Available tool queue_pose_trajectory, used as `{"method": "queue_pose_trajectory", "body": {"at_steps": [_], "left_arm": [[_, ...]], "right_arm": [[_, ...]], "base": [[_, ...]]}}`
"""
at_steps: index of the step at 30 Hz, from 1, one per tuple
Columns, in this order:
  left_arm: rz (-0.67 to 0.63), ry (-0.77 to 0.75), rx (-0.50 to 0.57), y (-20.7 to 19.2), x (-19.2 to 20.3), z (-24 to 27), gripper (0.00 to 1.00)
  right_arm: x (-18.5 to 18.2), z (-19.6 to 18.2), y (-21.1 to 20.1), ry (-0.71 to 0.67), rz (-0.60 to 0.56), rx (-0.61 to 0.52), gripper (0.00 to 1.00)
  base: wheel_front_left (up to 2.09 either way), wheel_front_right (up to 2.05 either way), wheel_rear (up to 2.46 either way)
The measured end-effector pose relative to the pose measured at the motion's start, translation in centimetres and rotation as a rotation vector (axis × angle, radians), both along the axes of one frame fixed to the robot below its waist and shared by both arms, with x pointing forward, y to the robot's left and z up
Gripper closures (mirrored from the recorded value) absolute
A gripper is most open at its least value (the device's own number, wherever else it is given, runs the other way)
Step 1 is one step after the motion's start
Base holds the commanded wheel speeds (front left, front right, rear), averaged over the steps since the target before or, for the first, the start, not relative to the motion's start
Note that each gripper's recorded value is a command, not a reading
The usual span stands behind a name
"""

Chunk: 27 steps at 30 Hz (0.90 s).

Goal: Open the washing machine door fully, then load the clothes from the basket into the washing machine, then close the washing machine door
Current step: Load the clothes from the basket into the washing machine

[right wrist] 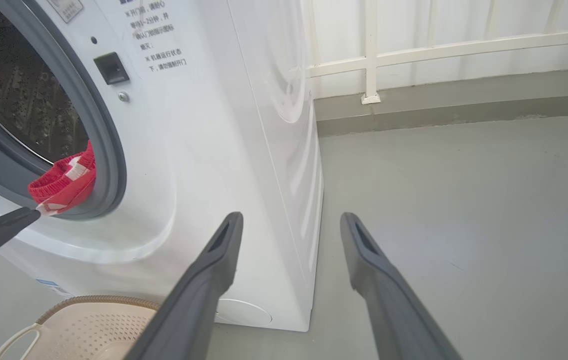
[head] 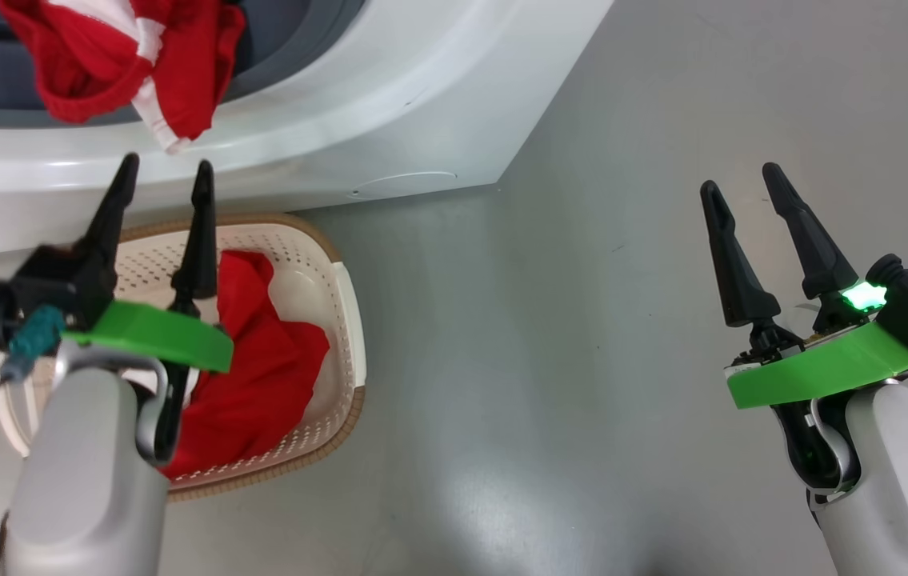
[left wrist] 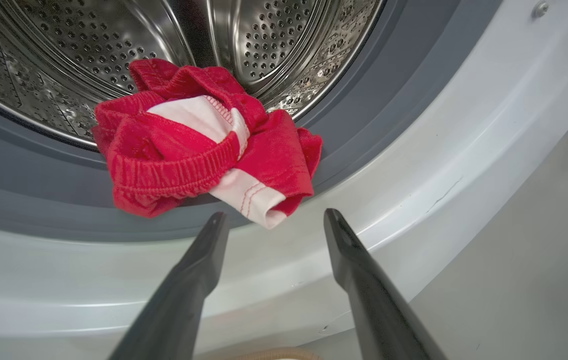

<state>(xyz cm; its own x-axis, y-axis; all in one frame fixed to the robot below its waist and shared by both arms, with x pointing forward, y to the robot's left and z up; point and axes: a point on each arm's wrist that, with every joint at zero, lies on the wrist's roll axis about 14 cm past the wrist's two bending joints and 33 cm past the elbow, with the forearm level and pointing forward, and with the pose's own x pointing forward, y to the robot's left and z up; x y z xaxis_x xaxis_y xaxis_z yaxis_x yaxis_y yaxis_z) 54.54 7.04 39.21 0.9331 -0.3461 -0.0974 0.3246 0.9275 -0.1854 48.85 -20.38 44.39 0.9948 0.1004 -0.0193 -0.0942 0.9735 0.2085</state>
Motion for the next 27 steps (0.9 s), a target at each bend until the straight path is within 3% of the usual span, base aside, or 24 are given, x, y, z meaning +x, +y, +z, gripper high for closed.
{"method": "queue_pose_trajectory", "body": {"at_steps": [22,23,24,25,26,27], "left_arm": [[-0.004,0.074,0.125,0.5,6.0,-1.6,0.00],[-0.003,0.074,0.127,0.5,6.2,-1.5,0.09],[-0.001,0.076,0.126,0.5,6.5,-1.4,0.26],[0.000,0.078,0.127,0.5,6.7,-1.4,0.51],[0.002,0.079,0.125,0.6,6.9,-1.4,0.63],[0.004,0.080,0.126,0.6,7.1,-1.3,1.00]], "right_arm": [[-0.1,-1.0,-0.4,0.023,-0.016,0.000,0.00],[-0.1,-1.0,-0.4,0.024,-0.016,0.000,0.00],[-0.1,-1.0,-0.4,0.024,-0.017,0.000,0.00],[-0.1,-1.0,-0.5,0.025,-0.018,0.000,0.00],[-0.2,-1.0,-0.5,0.025,-0.019,0.000,0.00],[-0.2,-1.1,-0.5,0.026,-0.021,0.000,0.00]], "base": [[0.00,0.00,0.00],[0.00,0.00,0.00],[0.00,0.00,0.00],[0.00,0.00,0.00],[0.00,0.00,0.00],[0.00,0.00,0.00]]}}
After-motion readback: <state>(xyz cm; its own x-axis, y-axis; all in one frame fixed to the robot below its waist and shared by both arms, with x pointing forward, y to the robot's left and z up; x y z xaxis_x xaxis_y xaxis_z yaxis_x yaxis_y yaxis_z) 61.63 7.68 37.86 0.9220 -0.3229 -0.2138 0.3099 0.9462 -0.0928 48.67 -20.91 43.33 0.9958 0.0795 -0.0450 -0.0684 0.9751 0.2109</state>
